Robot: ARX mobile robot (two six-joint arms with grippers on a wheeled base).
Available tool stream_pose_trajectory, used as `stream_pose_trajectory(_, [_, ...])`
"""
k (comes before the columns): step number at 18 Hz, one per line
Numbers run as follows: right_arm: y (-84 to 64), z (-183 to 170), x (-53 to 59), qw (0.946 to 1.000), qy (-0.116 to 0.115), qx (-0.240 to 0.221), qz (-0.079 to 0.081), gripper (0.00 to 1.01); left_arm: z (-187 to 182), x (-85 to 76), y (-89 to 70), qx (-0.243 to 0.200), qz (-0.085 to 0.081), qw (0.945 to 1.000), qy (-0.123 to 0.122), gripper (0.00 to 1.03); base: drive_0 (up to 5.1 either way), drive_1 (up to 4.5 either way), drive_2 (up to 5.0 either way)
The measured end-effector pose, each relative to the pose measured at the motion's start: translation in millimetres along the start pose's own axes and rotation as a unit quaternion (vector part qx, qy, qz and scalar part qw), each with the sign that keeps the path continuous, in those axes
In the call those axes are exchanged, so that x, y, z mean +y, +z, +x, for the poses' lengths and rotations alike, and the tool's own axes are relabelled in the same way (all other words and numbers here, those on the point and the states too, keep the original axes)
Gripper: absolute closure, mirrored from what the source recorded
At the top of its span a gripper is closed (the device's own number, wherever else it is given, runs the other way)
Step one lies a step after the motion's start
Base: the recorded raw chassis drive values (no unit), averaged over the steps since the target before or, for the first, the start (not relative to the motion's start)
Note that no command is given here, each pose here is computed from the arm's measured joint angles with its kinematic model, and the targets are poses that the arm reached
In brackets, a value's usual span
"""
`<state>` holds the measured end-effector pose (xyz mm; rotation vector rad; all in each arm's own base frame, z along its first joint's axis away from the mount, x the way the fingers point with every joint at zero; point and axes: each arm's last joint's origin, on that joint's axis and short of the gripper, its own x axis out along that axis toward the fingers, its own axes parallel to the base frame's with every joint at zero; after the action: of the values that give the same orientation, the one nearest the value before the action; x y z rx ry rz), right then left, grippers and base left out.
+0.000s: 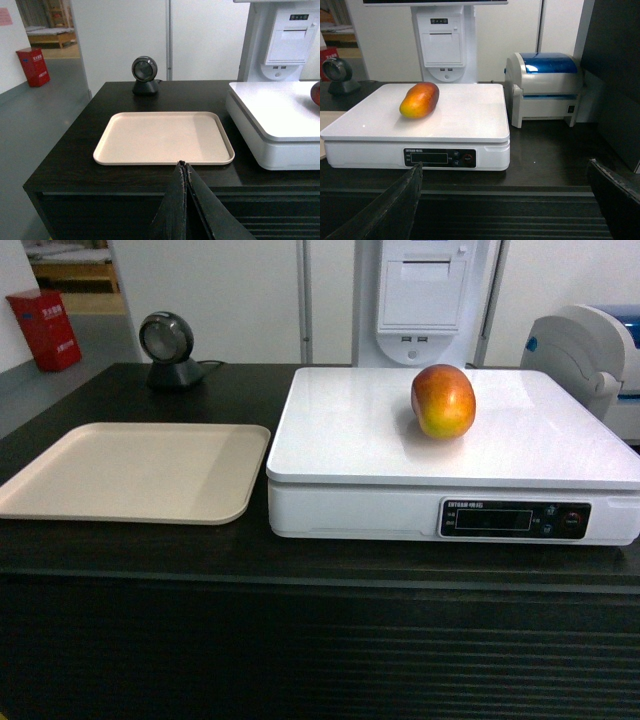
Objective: Place dark red mango on scale at checkout
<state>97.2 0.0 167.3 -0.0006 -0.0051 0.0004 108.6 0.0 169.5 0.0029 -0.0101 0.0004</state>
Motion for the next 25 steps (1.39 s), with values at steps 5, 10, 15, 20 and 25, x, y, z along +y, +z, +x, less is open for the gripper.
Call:
stream_pose_trajectory(5, [0.0, 0.0, 0.0, 1.0, 0.0, 0.0, 0.0, 0.03, -11.1, 0.0, -3.2, 0.005, 0.0, 1.0, 0.0, 1.01, 0.0, 0.0, 0.0])
stream_pose_trajectory(10, [0.0, 0.0, 0.0, 1.0, 0.0, 0.0, 0.0, 0.03, -11.1, 0.0, -3.2, 0.005, -0.001, 1.0, 0.0, 0.77, 0.0, 0.0, 0.0])
stream_pose_trajectory(15, [0.0, 0.0, 0.0, 1.0, 0.0, 0.0, 0.0, 0.03, -11.1, 0.0, -3.2, 0.005, -0.001, 1.0, 0.0, 0.57, 0.0, 0.0, 0.0])
stream_pose_trajectory(20, [0.0, 0.0, 0.0, 1.0, 0.0, 0.0, 0.0, 0.03, -11.1, 0.0, -3.2, 0.005, -0.001, 1.0, 0.0, 0.17, 0.0, 0.0, 0.0])
stream_pose_trajectory(25, [0.0, 0.0, 0.0, 1.0, 0.0, 0.0, 0.0, 0.03, -11.1, 0.0, -3.2, 0.005, -0.001, 1.0, 0.0, 0.05, 0.0, 0.0, 0.0])
